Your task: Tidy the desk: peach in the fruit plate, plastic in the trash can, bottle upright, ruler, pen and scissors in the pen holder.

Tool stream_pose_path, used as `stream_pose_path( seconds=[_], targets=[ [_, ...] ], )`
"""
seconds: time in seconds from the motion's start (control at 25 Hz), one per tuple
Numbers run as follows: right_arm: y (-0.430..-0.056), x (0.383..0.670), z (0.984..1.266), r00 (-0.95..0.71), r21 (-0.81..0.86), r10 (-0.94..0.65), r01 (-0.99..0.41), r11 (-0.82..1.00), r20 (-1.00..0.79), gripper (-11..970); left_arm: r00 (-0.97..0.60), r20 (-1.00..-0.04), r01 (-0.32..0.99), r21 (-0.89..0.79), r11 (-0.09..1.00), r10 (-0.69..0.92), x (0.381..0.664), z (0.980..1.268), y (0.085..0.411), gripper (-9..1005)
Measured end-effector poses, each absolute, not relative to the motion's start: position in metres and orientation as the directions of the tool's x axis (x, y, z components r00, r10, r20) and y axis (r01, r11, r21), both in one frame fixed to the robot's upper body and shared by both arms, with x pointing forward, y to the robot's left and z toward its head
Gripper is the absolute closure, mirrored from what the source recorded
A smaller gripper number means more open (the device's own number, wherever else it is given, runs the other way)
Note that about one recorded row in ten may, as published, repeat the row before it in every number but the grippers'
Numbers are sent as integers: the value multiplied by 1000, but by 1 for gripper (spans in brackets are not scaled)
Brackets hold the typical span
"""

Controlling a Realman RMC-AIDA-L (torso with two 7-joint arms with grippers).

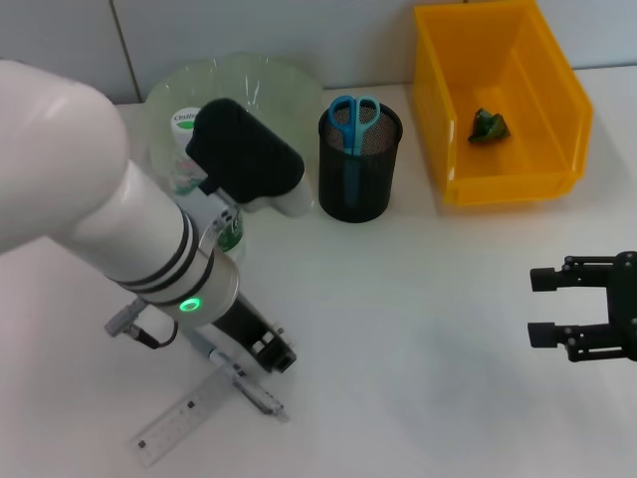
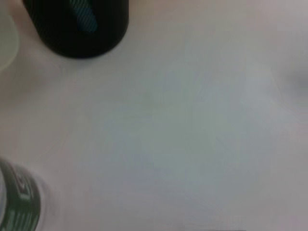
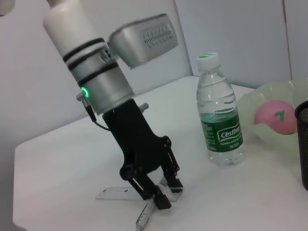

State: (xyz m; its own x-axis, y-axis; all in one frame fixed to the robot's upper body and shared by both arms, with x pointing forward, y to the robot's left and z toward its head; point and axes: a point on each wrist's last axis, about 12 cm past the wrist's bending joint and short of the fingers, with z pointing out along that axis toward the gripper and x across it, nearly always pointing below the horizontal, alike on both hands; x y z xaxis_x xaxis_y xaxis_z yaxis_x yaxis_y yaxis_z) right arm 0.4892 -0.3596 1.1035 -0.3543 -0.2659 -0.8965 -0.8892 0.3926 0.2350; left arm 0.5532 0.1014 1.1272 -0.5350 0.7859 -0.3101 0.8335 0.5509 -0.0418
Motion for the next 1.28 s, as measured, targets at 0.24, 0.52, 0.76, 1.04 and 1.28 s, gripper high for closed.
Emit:
stream_pose_path(
  seconds=[0.24,0.52,0.76,1.04,1.28],
  targets=[
    [-362,489,1105,-353,233,-251,-884,406,-901,261,-561,-460,818,-177,548,688,553,1167,111,608],
    [-364,490,1106,-350,228,-246,-881,416,-904,268,-520,-763,841,-381,383,384,546,1216,147,602],
    [-368,490,1107,-346,221,-232,-872,436,-909,274,-462,-874,868,-410,280,151,544,1218,166,596],
    [-366,492,1108,-341,217,-221,-869,444,-914,281,-282,-931,927,-326,184,-230,540,1192,187,589],
    [-363,493,1107,-337,219,-208,-869,444,-918,287,-115,-917,934,-230,272,-381,544,1164,184,584]
  ],
)
